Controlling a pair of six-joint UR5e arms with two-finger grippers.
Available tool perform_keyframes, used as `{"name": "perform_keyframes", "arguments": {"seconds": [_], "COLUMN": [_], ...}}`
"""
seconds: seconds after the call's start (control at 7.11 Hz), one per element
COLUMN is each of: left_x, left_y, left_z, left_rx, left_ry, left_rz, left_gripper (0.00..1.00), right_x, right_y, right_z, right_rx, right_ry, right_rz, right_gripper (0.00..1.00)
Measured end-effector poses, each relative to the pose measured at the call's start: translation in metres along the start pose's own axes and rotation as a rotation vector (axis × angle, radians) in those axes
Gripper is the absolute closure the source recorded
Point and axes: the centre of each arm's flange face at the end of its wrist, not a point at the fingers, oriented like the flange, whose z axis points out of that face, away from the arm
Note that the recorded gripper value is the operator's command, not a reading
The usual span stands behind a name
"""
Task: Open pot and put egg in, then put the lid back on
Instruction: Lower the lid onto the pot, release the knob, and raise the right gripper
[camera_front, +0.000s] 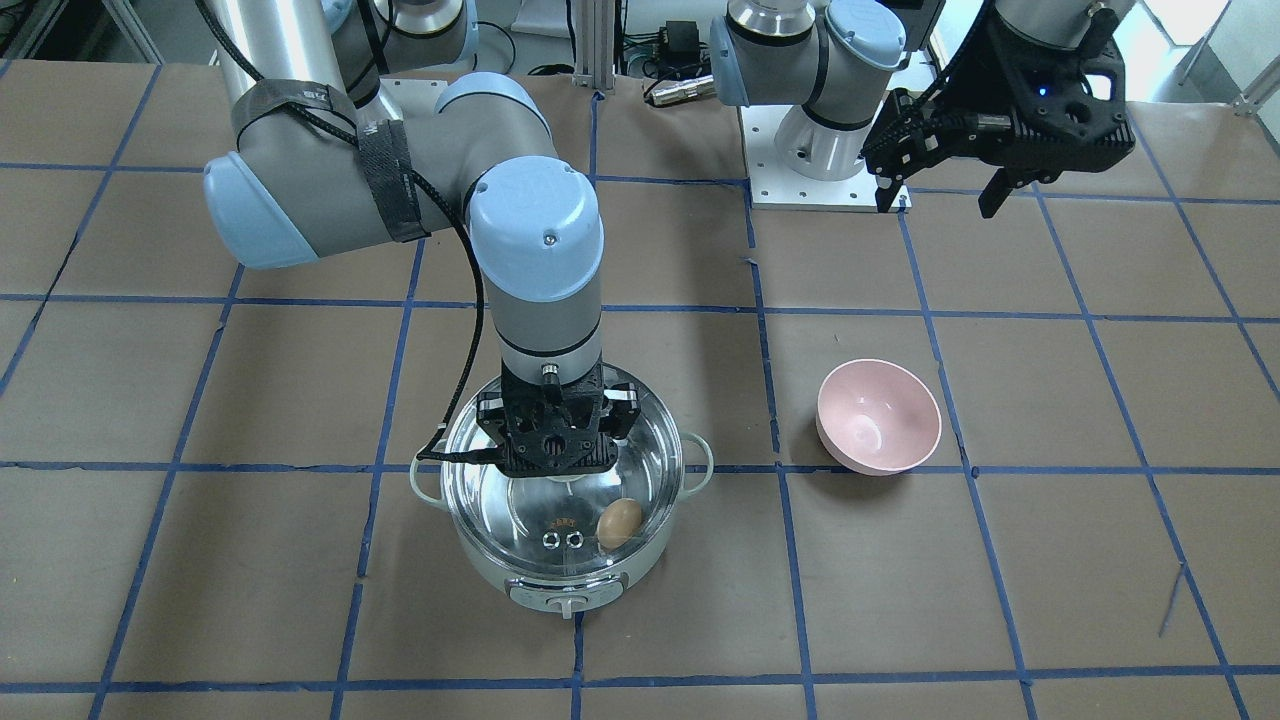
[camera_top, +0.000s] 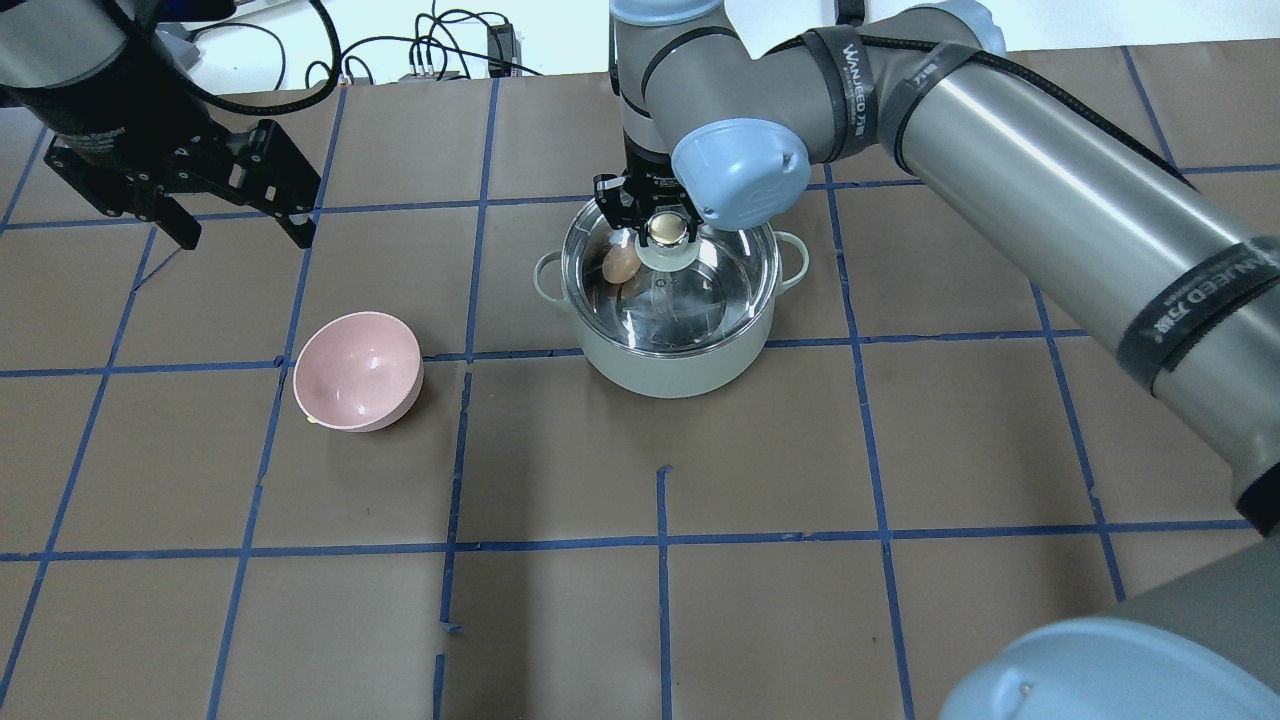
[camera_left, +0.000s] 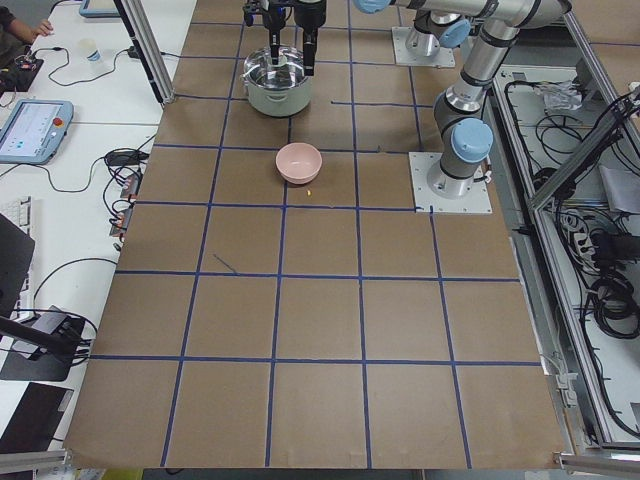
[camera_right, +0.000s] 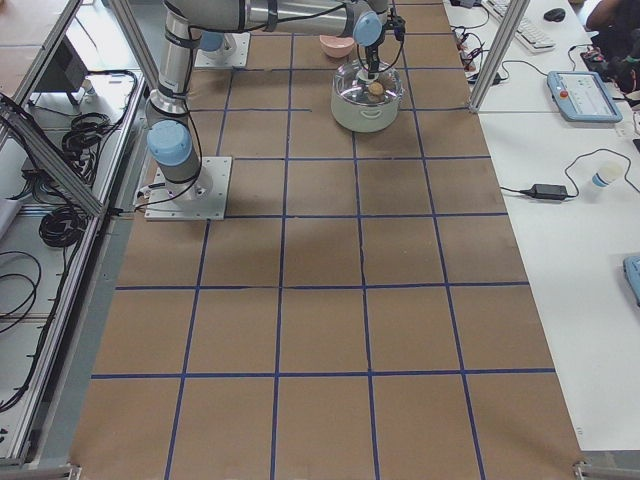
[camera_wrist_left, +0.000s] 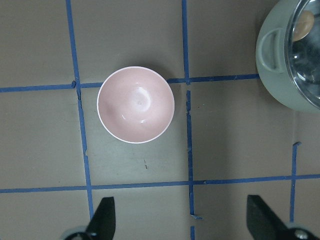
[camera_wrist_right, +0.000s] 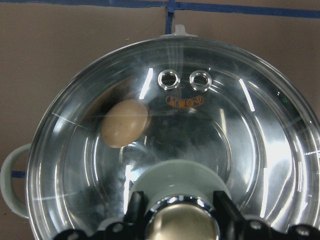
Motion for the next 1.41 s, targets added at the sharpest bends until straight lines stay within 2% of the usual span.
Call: {"name": "perform_keyframes", "arguments": {"seconds": [0.28, 0.56, 0.7, 0.99, 1.27, 1.41], "left_x": [0.0, 0.0, 0.0, 0.0, 0.001, 0.001], "left_y": [0.0, 0.0, -0.001, 0.0, 0.0, 0.0], "left_z": [-0.001, -0.002, -0.002, -0.002, -0.001, -0.001], "left_rx": [0.003, 0.009, 0.01, 0.011, 0.01, 0.01], "left_ry": [0.002, 0.001, 0.001, 0.0, 0.002, 0.003], "left_rz": [-0.006, -0.007, -0.007, -0.007, -0.005, -0.005], "left_gripper": [0.05, 0.04, 0.04, 0.04, 0.04, 0.04], "right_x": [0.002, 0.015, 0.034, 0.096, 0.158, 0.172], "right_y": [0.0, 0.008, 0.021, 0.05, 0.08, 0.093], "right_z": [-0.009, -0.07, -0.11, -0.163, -0.175, -0.177], "right_rx": [0.016, 0.078, 0.083, 0.039, -0.024, -0.033], "right_ry": [0.011, -0.011, -0.012, 0.012, 0.025, 0.025], "right_rz": [-0.006, -0.003, 0.01, 0.039, 0.078, 0.09], "right_gripper": [0.0, 0.0, 0.0, 0.0, 0.0, 0.0]}}
